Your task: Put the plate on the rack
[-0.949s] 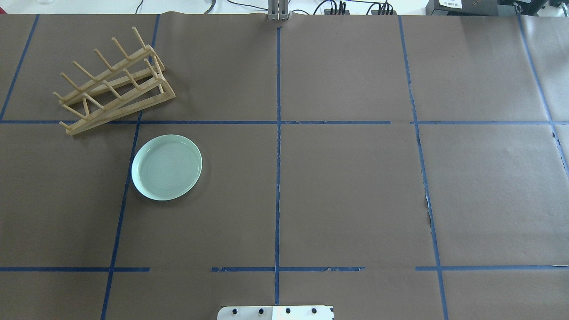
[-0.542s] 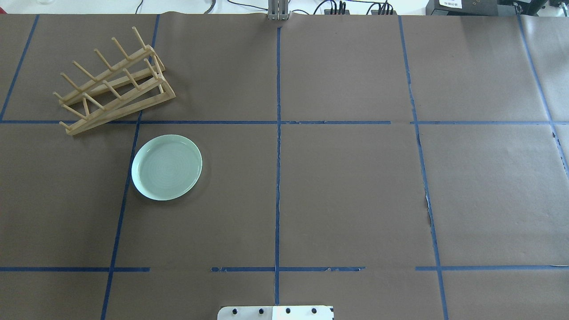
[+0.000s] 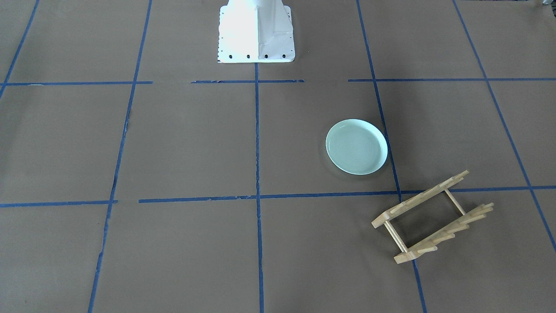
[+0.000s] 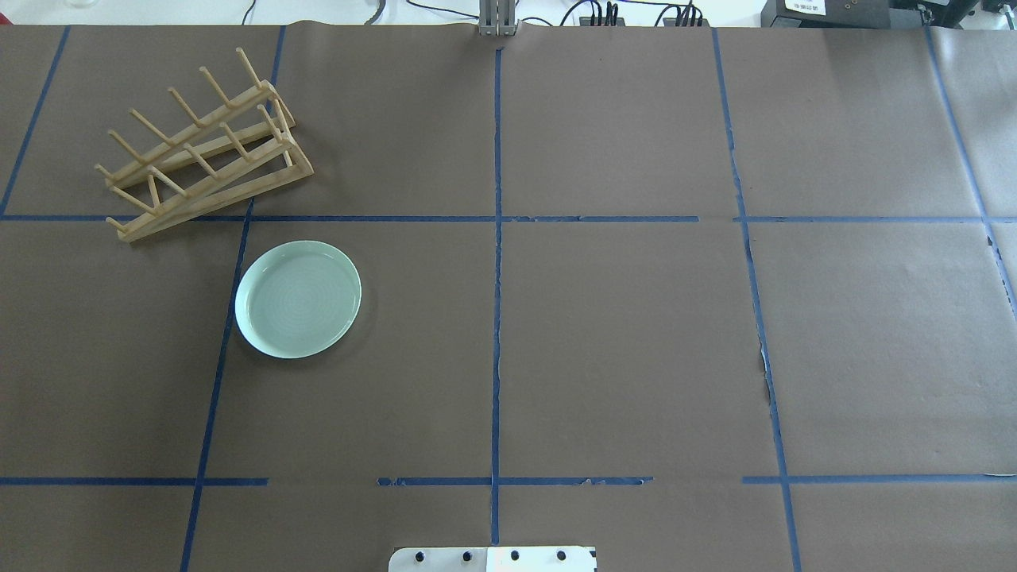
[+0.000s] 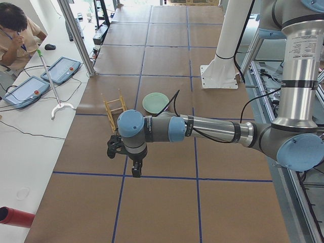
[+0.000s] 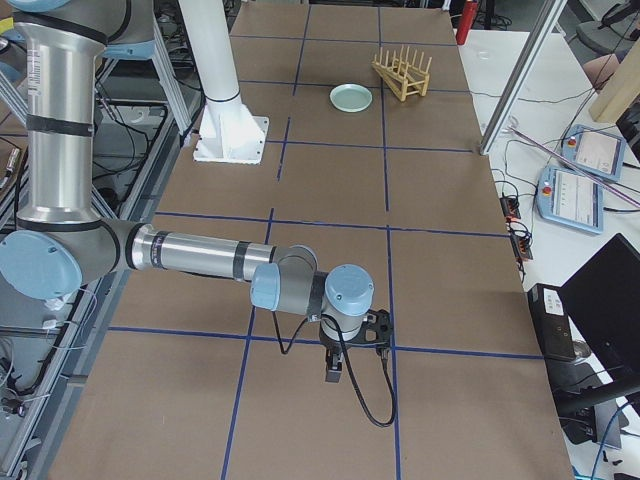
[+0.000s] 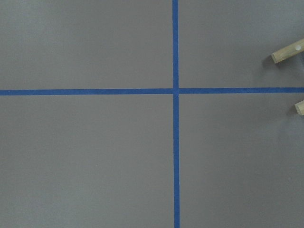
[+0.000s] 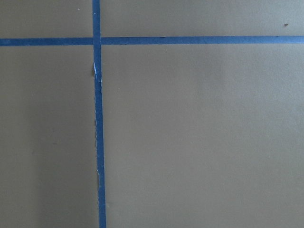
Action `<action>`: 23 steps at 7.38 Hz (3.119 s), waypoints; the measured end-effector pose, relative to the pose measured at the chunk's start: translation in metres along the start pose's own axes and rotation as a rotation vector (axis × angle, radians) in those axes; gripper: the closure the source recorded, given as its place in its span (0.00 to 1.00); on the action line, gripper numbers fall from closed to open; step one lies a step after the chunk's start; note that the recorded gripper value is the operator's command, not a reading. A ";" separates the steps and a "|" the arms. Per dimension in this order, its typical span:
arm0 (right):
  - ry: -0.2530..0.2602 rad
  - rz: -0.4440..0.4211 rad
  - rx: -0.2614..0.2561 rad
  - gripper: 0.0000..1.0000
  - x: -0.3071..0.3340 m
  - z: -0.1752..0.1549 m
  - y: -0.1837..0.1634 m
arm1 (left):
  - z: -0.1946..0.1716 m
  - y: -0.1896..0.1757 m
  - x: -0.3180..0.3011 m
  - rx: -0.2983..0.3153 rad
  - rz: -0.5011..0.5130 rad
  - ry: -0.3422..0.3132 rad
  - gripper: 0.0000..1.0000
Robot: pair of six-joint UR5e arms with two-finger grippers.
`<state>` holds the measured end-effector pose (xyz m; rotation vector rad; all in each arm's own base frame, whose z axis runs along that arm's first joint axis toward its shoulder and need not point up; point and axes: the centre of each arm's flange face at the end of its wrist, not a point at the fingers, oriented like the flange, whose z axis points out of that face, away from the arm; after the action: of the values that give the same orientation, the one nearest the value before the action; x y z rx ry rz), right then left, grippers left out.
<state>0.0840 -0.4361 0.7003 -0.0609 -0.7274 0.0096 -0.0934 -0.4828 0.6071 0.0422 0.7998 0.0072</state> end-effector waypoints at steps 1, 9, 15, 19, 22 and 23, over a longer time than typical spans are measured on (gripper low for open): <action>0.000 0.000 0.000 0.00 0.000 0.000 0.000 | -0.002 0.000 0.002 0.004 0.003 0.000 0.00; 0.000 -0.001 0.000 0.00 0.000 0.000 0.000 | -0.022 -0.024 0.116 0.032 -0.034 0.154 0.00; 0.000 0.000 0.000 0.00 0.000 0.000 0.000 | 0.045 -0.068 0.468 -0.024 -0.306 0.070 0.00; 0.000 0.000 0.000 0.00 0.000 0.000 0.000 | 0.153 -0.066 0.574 -0.039 -0.280 -0.076 0.01; 0.000 -0.001 0.000 0.00 0.000 0.000 0.000 | 0.210 -0.059 0.605 -0.042 -0.230 -0.093 0.02; 0.000 -0.001 0.000 0.00 0.000 0.000 0.000 | 0.218 -0.059 0.607 -0.042 -0.222 -0.086 0.05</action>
<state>0.0840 -0.4361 0.7003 -0.0605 -0.7275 0.0088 0.4857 -0.5355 0.3213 -0.0860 0.7149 -0.1870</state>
